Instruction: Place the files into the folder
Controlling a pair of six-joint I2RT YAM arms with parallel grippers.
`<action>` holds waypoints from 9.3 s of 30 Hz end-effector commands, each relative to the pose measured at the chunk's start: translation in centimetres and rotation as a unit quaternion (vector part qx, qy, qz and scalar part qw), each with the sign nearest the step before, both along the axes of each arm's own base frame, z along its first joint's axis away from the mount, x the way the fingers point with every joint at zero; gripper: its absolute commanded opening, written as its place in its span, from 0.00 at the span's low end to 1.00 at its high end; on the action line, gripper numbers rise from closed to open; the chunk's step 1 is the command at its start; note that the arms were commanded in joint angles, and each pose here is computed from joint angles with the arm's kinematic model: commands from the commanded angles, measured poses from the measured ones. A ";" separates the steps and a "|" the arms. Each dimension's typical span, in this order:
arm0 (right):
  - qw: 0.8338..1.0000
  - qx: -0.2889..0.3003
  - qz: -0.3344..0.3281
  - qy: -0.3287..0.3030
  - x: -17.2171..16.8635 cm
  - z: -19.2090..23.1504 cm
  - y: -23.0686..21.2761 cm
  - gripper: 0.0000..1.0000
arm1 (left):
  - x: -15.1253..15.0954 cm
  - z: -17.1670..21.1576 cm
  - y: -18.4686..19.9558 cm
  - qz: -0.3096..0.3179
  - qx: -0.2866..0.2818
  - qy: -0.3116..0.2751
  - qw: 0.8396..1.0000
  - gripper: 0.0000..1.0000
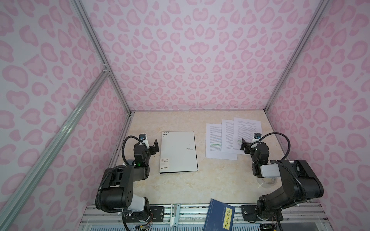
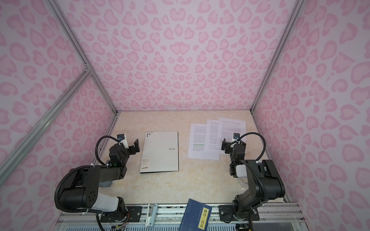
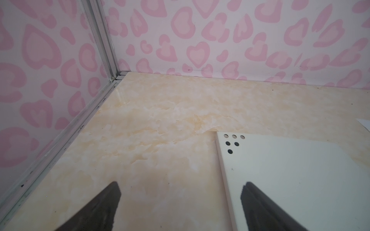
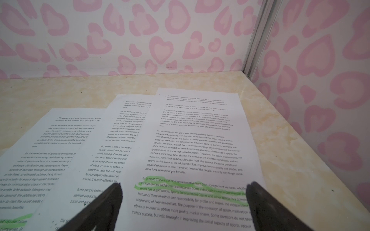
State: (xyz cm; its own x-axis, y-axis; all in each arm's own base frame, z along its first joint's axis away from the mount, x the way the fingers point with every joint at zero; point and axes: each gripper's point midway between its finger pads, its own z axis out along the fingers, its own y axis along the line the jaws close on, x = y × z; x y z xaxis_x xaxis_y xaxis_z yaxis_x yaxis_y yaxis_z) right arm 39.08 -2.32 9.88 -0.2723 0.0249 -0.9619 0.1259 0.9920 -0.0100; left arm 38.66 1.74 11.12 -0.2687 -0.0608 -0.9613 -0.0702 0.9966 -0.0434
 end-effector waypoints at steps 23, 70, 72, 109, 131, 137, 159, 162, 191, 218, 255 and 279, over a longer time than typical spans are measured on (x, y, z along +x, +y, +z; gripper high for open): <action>0.998 0.001 -0.057 -0.010 -0.4 2.1 -1.8 0.99 | 1.6 2.9 -1.2 -0.017 0.024 0.030 0.999 0.97; 0.921 0.236 0.149 0.272 -4.5 4.9 17.7 0.99 | -15.0 -4.2 -13.7 -0.338 0.574 0.311 0.678 0.97; 0.919 0.243 0.149 0.272 -4.5 4.7 17.7 0.99 | -14.7 -4.3 -14.2 -0.330 0.590 0.286 0.679 0.97; 0.867 0.315 0.253 0.291 -5.9 4.9 21.7 0.99 | -12.9 -4.1 -14.7 -0.247 0.581 0.213 0.746 0.97; 0.803 0.316 0.334 0.380 -8.8 1.2 26.7 0.99 | -12.4 -3.4 -14.4 -0.211 0.565 0.206 0.771 0.97; 0.792 0.312 0.344 0.396 -9.6 -0.2 28.1 0.99 | -12.1 -3.2 -14.3 -0.200 0.568 0.205 0.772 0.97; 0.768 0.317 0.373 0.412 -10.4 -0.9 31.2 0.99 | -13.7 -4.7 -14.1 -0.271 0.597 0.223 0.721 0.97; 0.769 0.318 0.372 0.411 -10.3 -0.8 31.3 0.99 | -13.5 -5.0 -14.0 -0.265 0.609 0.222 0.714 0.97; 0.744 0.361 0.386 0.409 -10.0 -1.3 32.7 0.99 | -10.8 -4.0 -14.3 -0.171 0.607 0.187 0.753 0.97; 0.716 0.383 0.403 0.422 -10.5 -3.1 35.2 0.99 | -10.3 -3.3 -14.0 -0.152 0.597 0.187 0.765 0.97; 0.675 0.430 0.436 0.412 -9.8 -2.5 38.3 0.99 | -10.8 -4.5 -13.5 -0.167 0.596 0.213 0.756 0.97; 0.656 0.478 0.440 0.383 -8.0 0.2 38.8 0.99 | -10.8 4.4 -13.0 -0.203 0.423 0.189 0.862 0.97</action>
State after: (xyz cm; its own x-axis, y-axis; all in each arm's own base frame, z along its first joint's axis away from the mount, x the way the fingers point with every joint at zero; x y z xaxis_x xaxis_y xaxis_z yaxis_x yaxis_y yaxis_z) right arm 30.79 35.96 8.84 -0.9841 0.0204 -0.1765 -0.1604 0.3249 0.9320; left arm 27.56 -11.61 14.40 -0.3702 0.8448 -0.3864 0.4539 0.5274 0.7182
